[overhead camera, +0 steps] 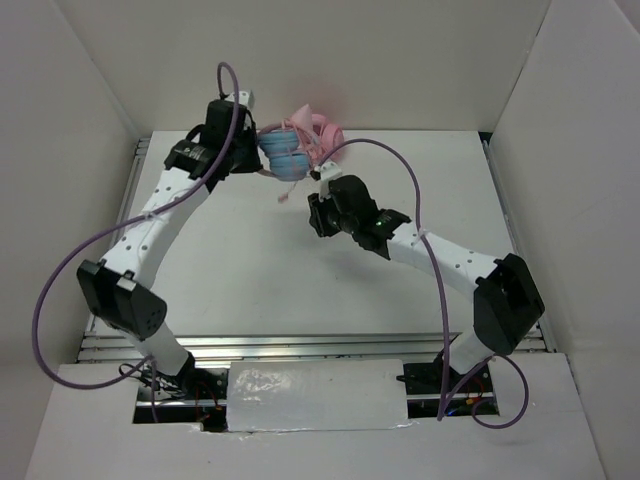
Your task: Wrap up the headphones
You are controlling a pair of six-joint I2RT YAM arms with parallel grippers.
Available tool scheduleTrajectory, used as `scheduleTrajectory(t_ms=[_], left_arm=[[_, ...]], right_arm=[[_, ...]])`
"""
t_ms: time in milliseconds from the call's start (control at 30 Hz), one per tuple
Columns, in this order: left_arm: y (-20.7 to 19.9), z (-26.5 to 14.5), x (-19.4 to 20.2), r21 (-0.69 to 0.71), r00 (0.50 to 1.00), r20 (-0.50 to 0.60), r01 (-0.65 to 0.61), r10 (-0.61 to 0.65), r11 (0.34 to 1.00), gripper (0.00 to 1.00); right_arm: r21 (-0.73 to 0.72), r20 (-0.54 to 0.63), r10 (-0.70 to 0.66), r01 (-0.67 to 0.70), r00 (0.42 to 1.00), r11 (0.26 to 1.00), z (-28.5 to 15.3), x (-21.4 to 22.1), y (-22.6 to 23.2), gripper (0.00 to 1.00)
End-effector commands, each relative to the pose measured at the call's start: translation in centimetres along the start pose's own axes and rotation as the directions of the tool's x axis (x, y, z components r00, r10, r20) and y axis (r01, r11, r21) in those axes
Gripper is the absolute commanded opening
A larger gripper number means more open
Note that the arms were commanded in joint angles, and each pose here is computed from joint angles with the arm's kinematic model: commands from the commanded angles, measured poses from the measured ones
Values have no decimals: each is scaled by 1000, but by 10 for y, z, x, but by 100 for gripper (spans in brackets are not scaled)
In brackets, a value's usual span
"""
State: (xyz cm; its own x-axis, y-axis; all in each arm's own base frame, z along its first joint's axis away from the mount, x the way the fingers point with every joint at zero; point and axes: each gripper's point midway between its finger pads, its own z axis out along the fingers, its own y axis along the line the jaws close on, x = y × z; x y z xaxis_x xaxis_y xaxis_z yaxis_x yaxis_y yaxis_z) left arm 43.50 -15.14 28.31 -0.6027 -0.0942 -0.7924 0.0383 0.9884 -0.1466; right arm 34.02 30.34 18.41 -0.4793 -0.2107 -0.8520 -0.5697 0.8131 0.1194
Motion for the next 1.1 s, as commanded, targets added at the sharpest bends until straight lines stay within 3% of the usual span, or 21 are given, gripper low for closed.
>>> scheduleTrajectory(t_ms=[0,67,133,167,200,233,433,733,767,867,900,933,1000,1067], left_arm=[[-28,-61,-59,177,977,209,7,-44,984,0],[-28,-73,-68,178,972,231,-5,-37,984,0],[-26,-83,-76,168,970,241,-11,-30,986,0],[-22,-85,-75,144,971,237,-17,-18,989,0],[-21,-87,-78,136,970,241,-19,-14,991,0],[-21,-92,-84,134,966,257,-20,-15,991,0],[-16,-100,-87,108,968,253,-29,1,994,0],[-28,-105,-74,163,972,237,-38,-1,986,0],[-28,-105,-73,165,972,236,-39,-1,986,0],[-27,-107,-74,160,971,239,-33,-6,986,0],[-29,-111,-78,170,968,251,-36,-8,985,0],[-32,-114,-80,186,967,255,-39,-10,982,0],[-34,-120,-85,198,965,262,-46,-7,979,0],[-32,-124,-87,181,964,266,-52,2,982,0]], right_arm=[[-16,294,-92,101,951,995,-5,-67,0,41],[-52,344,-120,147,931,988,-3,-73,4,48],[-67,392,-150,191,908,979,-5,-76,7,67],[-102,436,-170,237,884,966,-6,-74,16,88],[-99,465,-183,256,866,962,-7,-74,17,99],[-107,500,-184,271,846,957,-13,-75,20,100],[-163,665,-173,367,727,916,-36,-64,41,100],[-238,773,-61,378,631,895,-40,-95,69,97],[-262,773,-46,385,632,885,-40,-98,75,92],[-291,730,-59,388,681,874,-23,-107,79,47],[-295,710,-65,380,702,877,-12,-105,79,43],[-286,723,-62,380,688,880,-10,-118,79,42],[-248,725,-61,343,686,906,7,-121,71,58],[-220,768,-48,334,638,917,6,-140,68,63]])
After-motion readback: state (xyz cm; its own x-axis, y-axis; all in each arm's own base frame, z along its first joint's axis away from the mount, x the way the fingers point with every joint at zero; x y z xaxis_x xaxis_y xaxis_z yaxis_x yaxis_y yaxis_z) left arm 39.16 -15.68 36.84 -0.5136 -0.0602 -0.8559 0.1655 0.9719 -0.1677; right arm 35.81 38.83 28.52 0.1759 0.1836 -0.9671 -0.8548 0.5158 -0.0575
